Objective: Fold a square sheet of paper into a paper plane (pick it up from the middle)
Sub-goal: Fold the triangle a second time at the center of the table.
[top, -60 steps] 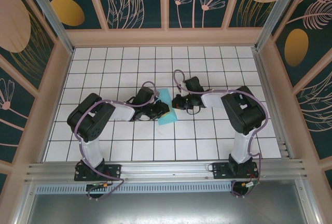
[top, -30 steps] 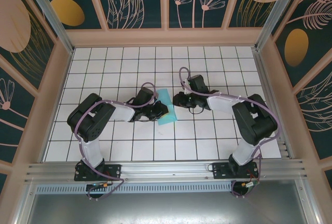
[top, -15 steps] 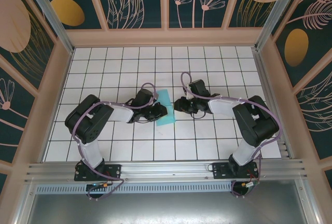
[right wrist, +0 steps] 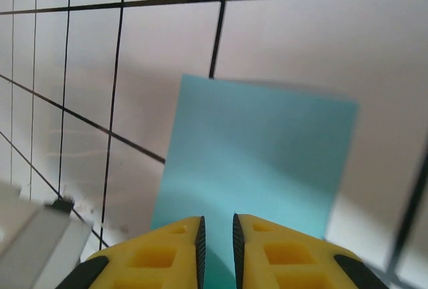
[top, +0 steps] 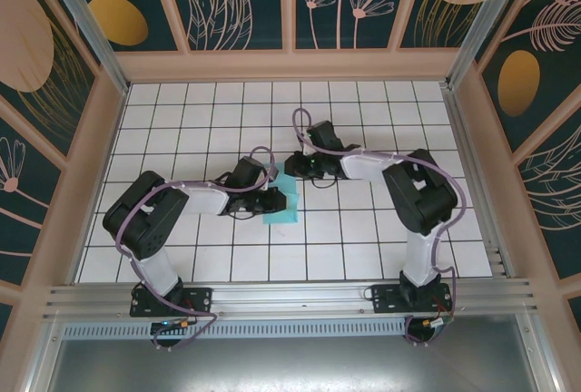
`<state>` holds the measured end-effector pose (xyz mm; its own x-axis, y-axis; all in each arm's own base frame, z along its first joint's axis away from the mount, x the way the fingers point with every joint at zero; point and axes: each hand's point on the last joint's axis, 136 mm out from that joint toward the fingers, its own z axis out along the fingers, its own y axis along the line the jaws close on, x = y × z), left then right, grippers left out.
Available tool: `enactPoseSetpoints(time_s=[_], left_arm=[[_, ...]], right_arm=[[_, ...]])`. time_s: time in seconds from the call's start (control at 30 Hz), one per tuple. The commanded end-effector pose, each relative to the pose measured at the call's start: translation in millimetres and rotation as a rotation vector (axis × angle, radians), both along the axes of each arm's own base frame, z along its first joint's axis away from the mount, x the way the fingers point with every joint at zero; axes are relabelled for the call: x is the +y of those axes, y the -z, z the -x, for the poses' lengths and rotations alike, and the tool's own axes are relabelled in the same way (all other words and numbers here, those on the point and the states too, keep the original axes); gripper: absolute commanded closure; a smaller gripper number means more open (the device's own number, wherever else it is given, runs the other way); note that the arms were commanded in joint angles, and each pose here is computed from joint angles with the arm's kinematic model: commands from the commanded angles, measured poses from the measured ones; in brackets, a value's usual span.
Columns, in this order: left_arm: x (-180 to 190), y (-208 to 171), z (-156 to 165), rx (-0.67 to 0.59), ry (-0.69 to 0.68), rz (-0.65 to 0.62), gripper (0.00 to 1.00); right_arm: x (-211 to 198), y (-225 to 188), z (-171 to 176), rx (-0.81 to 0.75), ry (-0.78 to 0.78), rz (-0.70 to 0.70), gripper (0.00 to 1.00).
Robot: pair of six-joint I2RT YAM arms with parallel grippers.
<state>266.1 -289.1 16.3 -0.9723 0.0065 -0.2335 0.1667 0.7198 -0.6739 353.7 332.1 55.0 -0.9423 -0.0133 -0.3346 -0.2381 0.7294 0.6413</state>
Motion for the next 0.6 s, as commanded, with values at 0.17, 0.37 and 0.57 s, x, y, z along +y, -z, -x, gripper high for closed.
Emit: enactPoseSetpoints(time_s=[0.17,0.37,0.57], left_arm=[[-0.1,-7.8,-4.2,-0.002,-0.033,0.034,0.84],[-5.1,-30.2,-11.2,-0.009,-0.152,0.179,0.8],[-10.1,-44.7,-10.6,-0.008,-0.198,0.251,0.79]], right_arm=[[-7.2,33.5,-17.3,0.056,0.046,0.134,0.81],[-46.1,56.0,1.9,0.149,0.14,0.226,0.82],[-41.5,16.7,7.6,0.092,0.126,0.075,0.78]])
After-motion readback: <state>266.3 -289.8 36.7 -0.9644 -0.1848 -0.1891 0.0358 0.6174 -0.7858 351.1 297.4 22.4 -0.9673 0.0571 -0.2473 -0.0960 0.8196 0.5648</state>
